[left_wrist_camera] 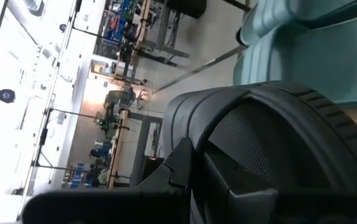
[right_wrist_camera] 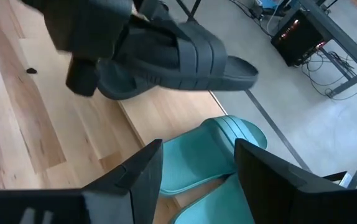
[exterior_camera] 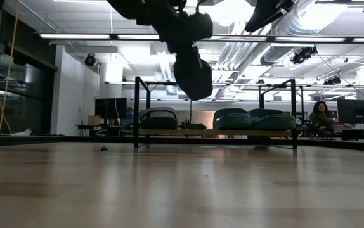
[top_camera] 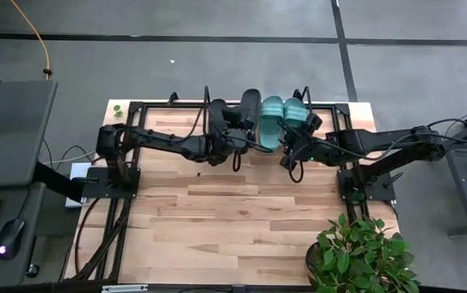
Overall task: Pick and place slides into the shelf
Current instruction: Put the black slide on the shelf
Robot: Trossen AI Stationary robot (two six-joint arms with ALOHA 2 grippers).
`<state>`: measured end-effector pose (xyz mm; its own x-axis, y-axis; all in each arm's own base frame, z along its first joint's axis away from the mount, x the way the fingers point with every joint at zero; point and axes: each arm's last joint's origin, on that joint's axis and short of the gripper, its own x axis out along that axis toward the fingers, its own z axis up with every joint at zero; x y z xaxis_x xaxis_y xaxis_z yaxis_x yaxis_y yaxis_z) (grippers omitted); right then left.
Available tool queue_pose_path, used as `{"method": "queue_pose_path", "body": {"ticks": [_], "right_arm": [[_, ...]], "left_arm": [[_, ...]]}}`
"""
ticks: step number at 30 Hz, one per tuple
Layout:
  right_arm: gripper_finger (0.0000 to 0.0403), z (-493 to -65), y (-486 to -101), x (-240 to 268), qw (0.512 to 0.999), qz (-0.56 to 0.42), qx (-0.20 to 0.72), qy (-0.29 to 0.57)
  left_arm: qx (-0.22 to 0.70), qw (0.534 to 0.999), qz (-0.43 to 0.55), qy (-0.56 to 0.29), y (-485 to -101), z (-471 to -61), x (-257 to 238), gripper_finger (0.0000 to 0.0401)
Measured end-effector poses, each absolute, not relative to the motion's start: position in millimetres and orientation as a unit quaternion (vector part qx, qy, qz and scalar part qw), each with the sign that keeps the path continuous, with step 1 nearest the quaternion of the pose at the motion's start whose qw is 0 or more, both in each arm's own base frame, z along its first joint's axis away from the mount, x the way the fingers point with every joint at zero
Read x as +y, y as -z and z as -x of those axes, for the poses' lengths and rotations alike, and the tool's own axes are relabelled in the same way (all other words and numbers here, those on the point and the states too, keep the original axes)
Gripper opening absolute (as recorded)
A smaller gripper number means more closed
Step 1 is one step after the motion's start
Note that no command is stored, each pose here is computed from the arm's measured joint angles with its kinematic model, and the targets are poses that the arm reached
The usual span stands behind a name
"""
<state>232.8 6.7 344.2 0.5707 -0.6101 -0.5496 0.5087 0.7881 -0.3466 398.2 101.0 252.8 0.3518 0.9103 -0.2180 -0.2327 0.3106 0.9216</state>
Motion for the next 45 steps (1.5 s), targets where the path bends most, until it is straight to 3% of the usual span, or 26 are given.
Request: {"method": "queue_pose_path", "body": {"ticks": [10,20,32,45], "right_arm": [[0.0190,-233,-344,15,0.889,0.078,0.336,0.300],[0.0190,-233,-347,26,0.897,0.087,0.317,0.295],[0.0190,-239,-341,27,0.892,0.093,0.326,0.298],[0.0190,-245,-336,28,0.889,0.097,0.332,0.299]], "left_arm": [[0.427,0.685,-0.423,-0.412,-225,-405,118,0.0005],[0.411,0.711,-0.391,-0.415,-220,-405,127,0.0005],[0.445,0.693,-0.399,-0.403,-192,-410,129,0.0005],[0.442,0.711,-0.385,-0.389,-186,-413,120,0.0005]]}}
